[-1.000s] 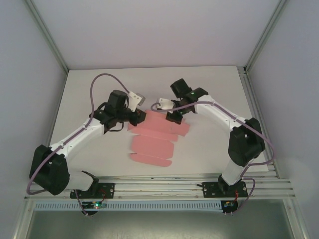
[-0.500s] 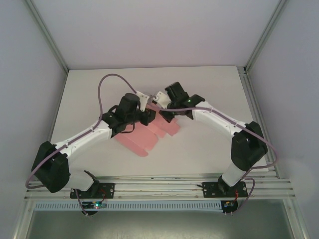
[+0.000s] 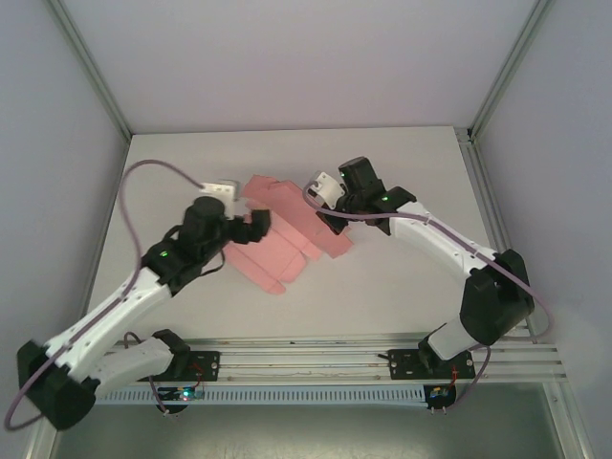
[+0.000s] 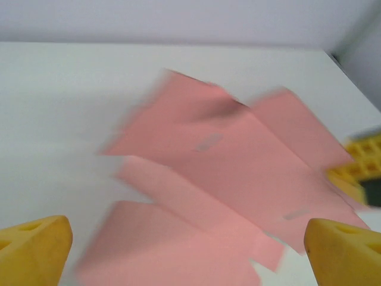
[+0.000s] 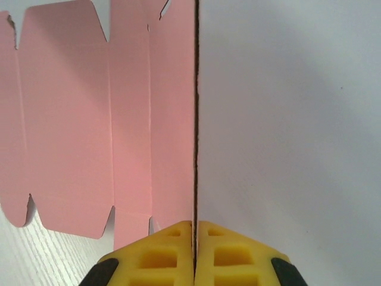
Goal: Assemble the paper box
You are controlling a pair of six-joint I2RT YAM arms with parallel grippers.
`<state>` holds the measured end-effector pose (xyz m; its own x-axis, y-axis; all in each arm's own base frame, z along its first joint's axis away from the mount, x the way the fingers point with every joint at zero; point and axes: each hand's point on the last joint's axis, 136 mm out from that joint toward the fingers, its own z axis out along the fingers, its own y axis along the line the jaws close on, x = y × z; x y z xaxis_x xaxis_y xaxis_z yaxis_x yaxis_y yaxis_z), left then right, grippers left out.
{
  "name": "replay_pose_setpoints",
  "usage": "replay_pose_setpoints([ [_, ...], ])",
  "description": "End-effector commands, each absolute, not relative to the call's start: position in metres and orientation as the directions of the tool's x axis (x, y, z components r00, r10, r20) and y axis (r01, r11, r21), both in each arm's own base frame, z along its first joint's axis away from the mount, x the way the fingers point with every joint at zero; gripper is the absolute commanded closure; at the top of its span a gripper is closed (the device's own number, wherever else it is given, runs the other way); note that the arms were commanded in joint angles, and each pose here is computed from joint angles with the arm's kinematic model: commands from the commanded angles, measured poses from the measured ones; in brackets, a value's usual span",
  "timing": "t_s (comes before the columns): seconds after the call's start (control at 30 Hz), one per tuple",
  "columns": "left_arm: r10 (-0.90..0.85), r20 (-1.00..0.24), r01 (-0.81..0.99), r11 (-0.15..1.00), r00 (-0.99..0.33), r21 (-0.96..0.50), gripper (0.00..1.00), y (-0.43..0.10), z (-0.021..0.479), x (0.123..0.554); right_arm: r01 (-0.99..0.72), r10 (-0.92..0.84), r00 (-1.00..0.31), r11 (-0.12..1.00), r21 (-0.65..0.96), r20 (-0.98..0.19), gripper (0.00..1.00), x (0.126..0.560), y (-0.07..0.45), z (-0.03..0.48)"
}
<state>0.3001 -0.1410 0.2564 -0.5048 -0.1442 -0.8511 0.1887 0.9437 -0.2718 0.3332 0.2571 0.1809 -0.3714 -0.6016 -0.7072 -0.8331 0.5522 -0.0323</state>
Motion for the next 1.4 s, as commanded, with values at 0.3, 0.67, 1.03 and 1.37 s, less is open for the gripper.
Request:
replay_pose_setpoints([
  [0.3, -0.490, -0.560, -0.298, 0.866, -0.669, -0.401, 0.00, -0.051, 0.163, 0.321, -0.930, -0.509, -0.256, 0.363, 0.065, -0.822, 1.00, 0.297, 0.265, 0.206],
  [0.67, -0.422, -0.574, -0.058, 0.837, -0.701, -0.545, 0.00, -0.095, 0.165, 0.336, -0.925, -0.435, -0.272, 0.364, 0.109, -0.859, 1.00, 0.294, 0.255, 0.221],
  [1.03, -0.307, -0.698, 0.260, 0.772, -0.646, -0.580, 0.00, -0.126, 0.215, 0.311, -0.937, -0.442, -0.286, 0.316, 0.151, -0.850, 1.00, 0.286, 0.245, 0.220],
  [1.37, -0.261, -0.754, 0.422, 0.698, -0.603, -0.579, 0.39, -0.148, 0.235, 0.325, -0.950, -0.403, -0.270, 0.260, 0.173, -0.875, 1.00, 0.275, 0.246, 0.231],
])
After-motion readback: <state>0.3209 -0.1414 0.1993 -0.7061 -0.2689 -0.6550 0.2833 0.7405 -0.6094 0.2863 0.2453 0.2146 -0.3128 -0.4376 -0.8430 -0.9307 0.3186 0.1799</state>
